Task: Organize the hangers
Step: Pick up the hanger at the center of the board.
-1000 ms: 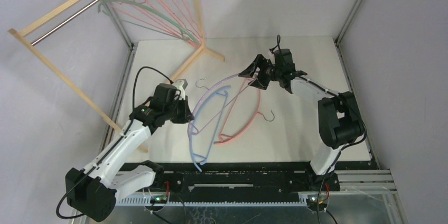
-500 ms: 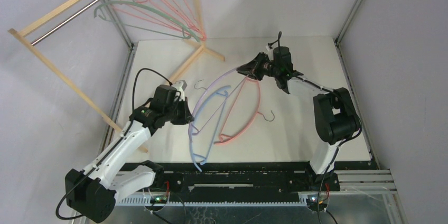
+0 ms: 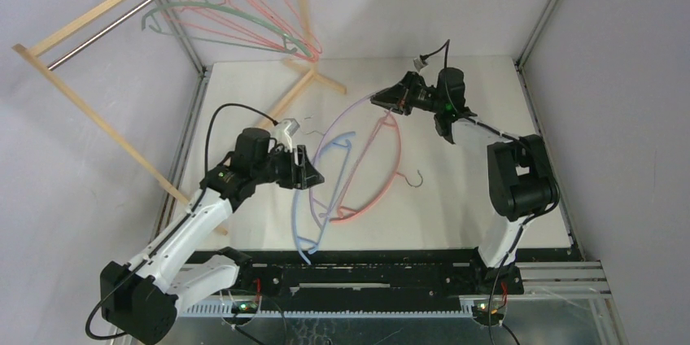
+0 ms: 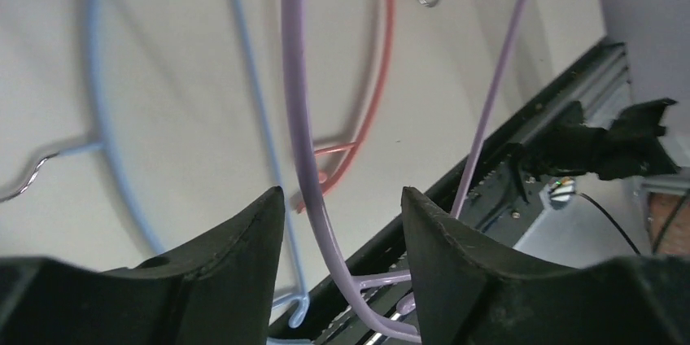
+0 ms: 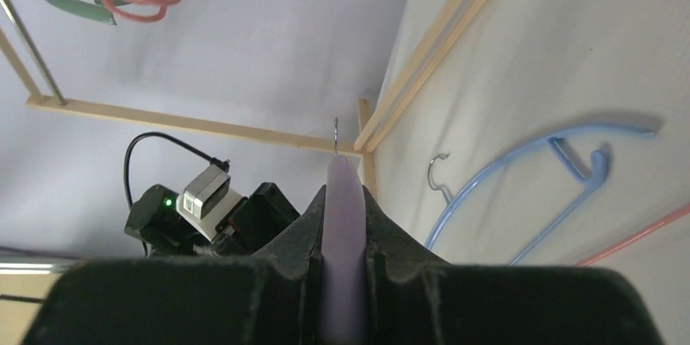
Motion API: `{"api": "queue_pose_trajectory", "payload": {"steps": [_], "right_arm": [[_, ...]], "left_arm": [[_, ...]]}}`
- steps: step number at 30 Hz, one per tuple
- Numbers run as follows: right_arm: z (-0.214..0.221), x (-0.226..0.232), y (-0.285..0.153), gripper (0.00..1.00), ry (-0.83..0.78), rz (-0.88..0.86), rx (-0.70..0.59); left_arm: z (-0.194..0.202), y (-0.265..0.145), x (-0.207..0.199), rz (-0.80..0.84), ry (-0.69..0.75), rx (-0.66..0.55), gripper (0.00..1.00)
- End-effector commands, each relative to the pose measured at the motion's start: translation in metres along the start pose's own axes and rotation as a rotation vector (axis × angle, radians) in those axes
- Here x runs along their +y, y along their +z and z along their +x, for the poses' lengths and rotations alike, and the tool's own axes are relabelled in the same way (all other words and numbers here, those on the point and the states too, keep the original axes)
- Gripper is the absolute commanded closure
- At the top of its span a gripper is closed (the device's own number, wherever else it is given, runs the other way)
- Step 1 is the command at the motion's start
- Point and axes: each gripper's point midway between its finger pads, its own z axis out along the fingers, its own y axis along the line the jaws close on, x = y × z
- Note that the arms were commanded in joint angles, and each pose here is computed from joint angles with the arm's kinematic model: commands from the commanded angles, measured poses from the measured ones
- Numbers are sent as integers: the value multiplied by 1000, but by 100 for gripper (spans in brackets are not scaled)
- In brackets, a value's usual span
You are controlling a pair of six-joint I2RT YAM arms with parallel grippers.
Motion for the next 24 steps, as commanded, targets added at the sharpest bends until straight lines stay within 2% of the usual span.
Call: {"api": "queue_pose_trajectory", "payload": {"steps": [1, 11, 12, 13, 17, 19, 20, 24], "right_arm": [[-1, 45, -11, 100, -50, -155, 18], [-24, 69, -25, 100, 14, -293, -42], [-25, 70, -25, 100, 18, -302, -45], [-26, 70, -25, 100, 23, -306, -45], [-27, 71, -24, 100, 27, -310, -56], [-28, 69, -23, 100, 31, -304, -59], [-27, 67, -22, 96, 37, -293, -54], [-18, 45, -18, 66, 56, -189, -15]], "left_arm": [[-13, -3, -34, 187, 51, -50, 40], [2, 1, -40, 262, 23, -46, 39], [2, 1, -41, 274, 19, -50, 42], [3, 0, -44, 289, 16, -49, 51], [6, 1, -48, 324, 2, -34, 95], [8, 2, -47, 321, -2, -32, 100], [9, 2, -46, 318, -4, -34, 100], [9, 2, -33, 232, -22, -37, 100]]}}
